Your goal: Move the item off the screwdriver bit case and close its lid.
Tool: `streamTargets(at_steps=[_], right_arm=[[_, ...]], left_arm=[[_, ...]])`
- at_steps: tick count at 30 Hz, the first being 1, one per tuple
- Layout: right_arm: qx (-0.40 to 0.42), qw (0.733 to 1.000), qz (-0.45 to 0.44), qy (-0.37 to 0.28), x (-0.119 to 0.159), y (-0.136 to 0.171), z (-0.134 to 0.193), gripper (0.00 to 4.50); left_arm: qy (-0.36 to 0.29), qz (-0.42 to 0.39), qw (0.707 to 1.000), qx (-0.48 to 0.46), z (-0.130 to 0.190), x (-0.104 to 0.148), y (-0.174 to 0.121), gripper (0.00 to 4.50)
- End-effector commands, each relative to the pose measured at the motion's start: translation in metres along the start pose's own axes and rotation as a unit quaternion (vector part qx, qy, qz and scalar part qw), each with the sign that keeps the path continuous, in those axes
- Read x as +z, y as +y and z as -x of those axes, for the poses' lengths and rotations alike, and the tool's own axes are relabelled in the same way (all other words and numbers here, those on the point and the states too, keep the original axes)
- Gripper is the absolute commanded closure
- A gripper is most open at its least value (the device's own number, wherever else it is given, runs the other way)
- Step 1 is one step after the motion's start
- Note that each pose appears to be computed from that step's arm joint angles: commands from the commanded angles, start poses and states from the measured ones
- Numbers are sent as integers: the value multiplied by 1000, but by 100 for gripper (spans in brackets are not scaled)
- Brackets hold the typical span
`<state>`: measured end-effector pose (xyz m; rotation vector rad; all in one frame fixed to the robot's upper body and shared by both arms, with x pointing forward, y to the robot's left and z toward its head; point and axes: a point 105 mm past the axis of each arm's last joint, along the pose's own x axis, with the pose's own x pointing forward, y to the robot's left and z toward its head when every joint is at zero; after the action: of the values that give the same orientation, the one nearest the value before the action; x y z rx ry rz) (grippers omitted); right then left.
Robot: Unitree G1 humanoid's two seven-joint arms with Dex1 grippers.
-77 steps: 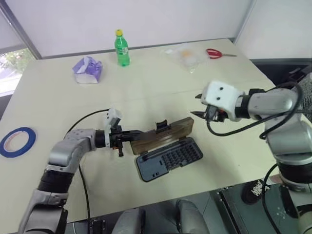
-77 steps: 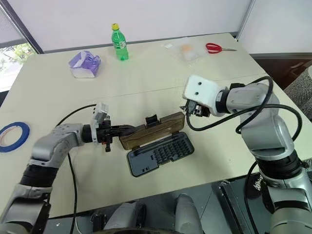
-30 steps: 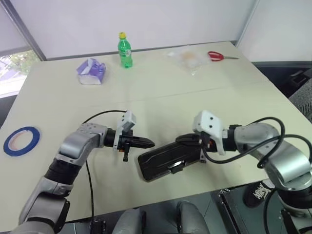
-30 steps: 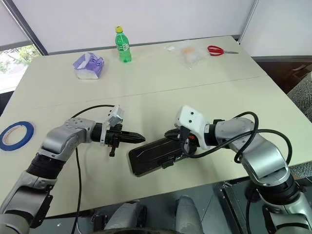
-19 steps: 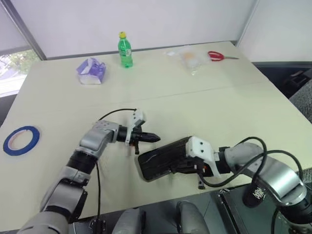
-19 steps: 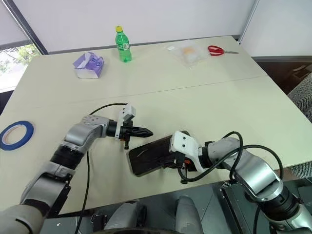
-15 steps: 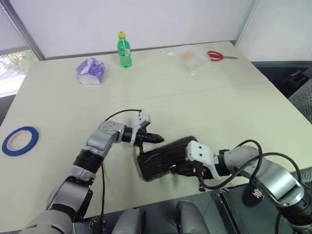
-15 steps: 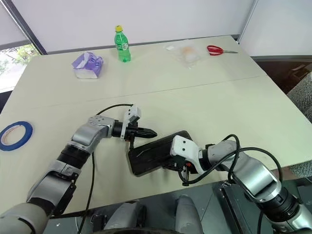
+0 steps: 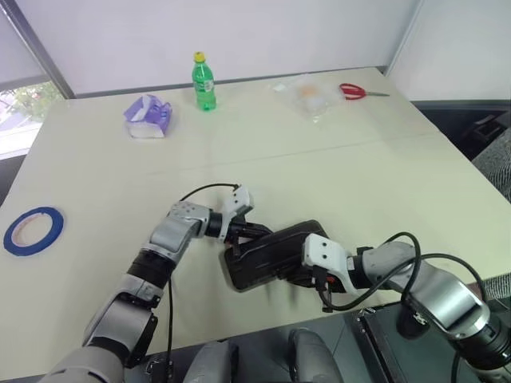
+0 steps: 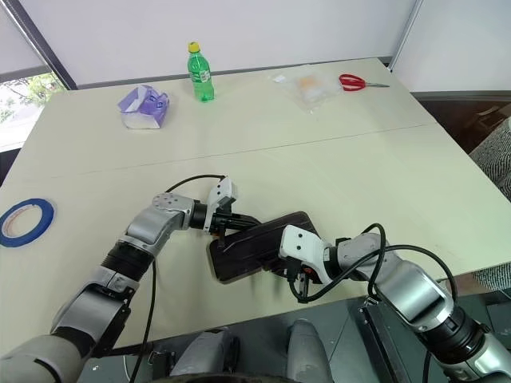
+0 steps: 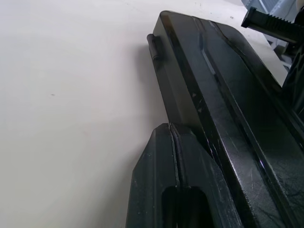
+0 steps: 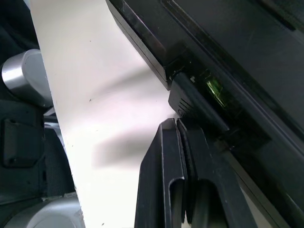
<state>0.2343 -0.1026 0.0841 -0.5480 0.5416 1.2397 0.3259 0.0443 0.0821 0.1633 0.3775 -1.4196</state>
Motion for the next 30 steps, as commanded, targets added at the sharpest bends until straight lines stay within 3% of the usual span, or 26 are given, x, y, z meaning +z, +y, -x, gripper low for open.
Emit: streamTargets(at_steps=[1, 9, 30], right_arm=[[-33, 999, 20, -9, 7, -10, 3, 446], [-67, 997, 28, -8, 7, -21, -1, 446], [-71, 996, 54, -9, 16, -40, -15, 446]], left_arm=[[10, -12, 999, -30, -10, -6, -12, 450], [24, -9, 999, -43, -15, -18, -16, 450], [13, -4, 999, -50, -17, -15, -21, 450]])
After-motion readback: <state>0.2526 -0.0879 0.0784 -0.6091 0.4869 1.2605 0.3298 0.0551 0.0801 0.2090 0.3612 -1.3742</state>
